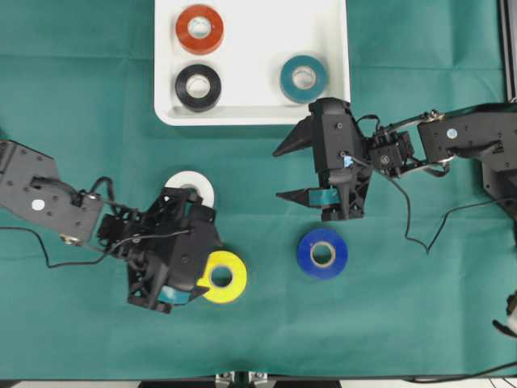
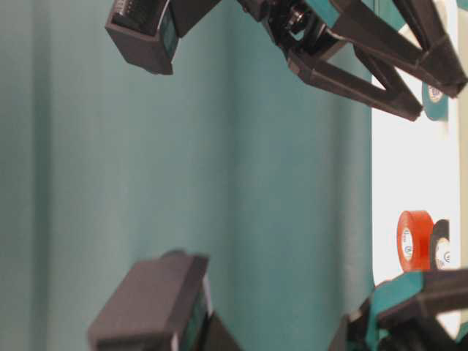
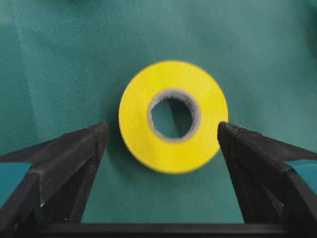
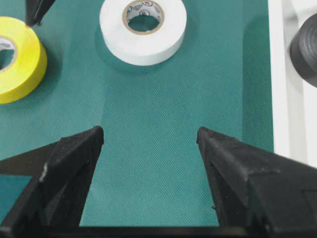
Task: Put the tape alternately from left to right into the white case.
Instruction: 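Move the left gripper down onto the yellow tape roll and close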
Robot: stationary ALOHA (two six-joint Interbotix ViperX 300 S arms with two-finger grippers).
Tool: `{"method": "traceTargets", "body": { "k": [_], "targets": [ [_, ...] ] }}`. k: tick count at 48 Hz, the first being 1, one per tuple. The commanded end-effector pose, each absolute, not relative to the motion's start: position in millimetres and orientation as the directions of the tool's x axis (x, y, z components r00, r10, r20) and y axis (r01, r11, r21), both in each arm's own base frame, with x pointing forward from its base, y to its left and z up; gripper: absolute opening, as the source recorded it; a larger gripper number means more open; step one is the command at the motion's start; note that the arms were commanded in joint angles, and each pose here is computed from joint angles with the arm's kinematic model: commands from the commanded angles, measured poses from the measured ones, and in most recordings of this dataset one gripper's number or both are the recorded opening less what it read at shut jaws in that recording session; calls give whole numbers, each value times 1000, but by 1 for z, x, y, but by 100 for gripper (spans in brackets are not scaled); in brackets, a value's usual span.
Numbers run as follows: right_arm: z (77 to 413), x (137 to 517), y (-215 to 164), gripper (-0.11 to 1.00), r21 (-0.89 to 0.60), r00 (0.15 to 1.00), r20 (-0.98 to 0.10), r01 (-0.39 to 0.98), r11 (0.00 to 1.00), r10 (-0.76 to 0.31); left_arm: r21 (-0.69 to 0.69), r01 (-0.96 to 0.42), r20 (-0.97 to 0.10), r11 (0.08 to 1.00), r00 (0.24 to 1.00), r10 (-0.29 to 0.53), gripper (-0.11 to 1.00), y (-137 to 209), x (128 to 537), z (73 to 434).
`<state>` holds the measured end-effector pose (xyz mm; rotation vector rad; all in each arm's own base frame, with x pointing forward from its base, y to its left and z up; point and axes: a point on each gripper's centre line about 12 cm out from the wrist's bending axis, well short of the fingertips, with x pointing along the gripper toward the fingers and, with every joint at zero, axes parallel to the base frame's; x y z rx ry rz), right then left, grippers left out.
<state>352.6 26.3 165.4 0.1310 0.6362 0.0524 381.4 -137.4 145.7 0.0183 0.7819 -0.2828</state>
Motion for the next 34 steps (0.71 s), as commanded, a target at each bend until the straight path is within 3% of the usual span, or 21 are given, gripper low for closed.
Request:
{"method": "traceTargets", "body": {
  "k": [1,12,26,34],
  "targets": [
    [170,354,27,81,139,815,-572,-18,990,95,-100,256,-668,961,699,-256,68,-143,392,157],
    [167,351,28,81,140,808,-581,-17,990,96,-106,228,-699,968,675,-235,68,-139,403,146],
    [166,349,28,81,140,808,-581,-20,990,98,-93,181,-798,979,575,-182,68,-124,407,127],
    [165,349,28,81,142,809,-579,-22,990,101,-92,170,-799,981,576,-175,68,-121,414,126]
  ]
}}
